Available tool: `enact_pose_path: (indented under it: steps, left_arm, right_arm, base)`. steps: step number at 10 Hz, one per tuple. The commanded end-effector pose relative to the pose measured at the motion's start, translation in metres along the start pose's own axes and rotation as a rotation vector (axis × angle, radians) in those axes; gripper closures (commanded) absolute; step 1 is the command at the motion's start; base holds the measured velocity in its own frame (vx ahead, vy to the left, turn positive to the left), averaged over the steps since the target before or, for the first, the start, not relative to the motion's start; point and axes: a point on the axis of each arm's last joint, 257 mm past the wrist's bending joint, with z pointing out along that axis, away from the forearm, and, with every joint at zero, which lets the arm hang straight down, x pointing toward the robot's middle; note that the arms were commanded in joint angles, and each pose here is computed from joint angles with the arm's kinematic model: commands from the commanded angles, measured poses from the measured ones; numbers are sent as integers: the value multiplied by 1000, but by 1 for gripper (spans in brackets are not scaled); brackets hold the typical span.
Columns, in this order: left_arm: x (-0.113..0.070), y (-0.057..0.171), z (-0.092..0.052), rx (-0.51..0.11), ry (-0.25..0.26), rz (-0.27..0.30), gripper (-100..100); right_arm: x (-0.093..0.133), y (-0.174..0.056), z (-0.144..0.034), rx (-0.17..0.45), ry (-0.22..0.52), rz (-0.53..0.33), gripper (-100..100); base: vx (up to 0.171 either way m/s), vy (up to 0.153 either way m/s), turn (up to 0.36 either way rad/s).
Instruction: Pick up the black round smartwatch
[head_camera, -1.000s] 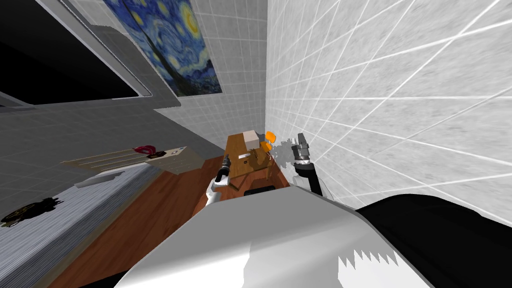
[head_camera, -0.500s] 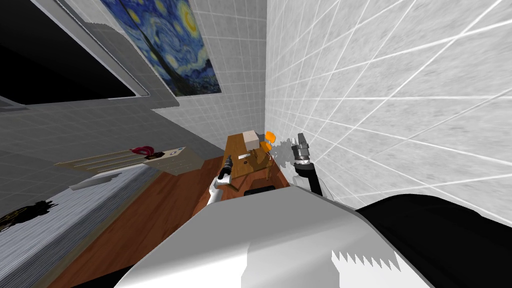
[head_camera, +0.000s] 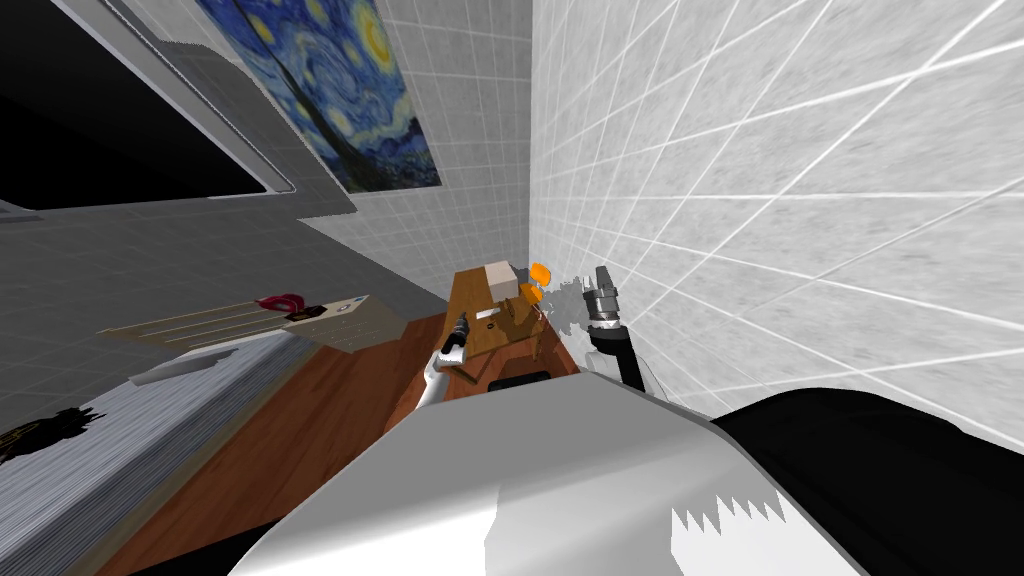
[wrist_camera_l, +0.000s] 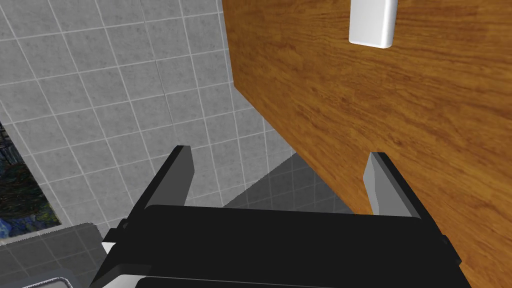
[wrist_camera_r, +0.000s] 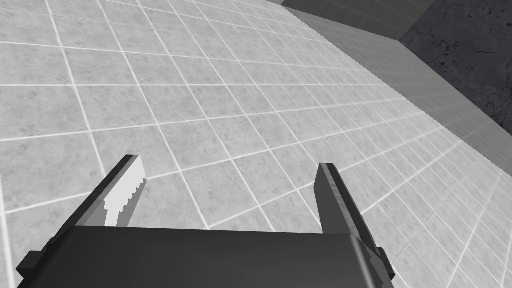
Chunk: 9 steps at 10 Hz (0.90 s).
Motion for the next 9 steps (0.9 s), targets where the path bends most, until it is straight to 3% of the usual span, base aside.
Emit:
enact_pose_path:
  steps: [1, 7, 9]
  left_arm:
    - [7, 10, 7, -42, 11, -4, -100]
    - [31, 47, 20, -179, 38, -12, -100]
    - [47, 59, 26, -243, 57, -16, -100]
  right_arm:
    - [0, 0, 0, 0, 0, 0, 0]
    - [0, 0, 0, 0, 0, 0, 0]
    - [0, 0, 0, 0, 0, 0, 0]
  base:
    - [15, 4, -22]
    - [20, 5, -19]
    - [21, 6, -25]
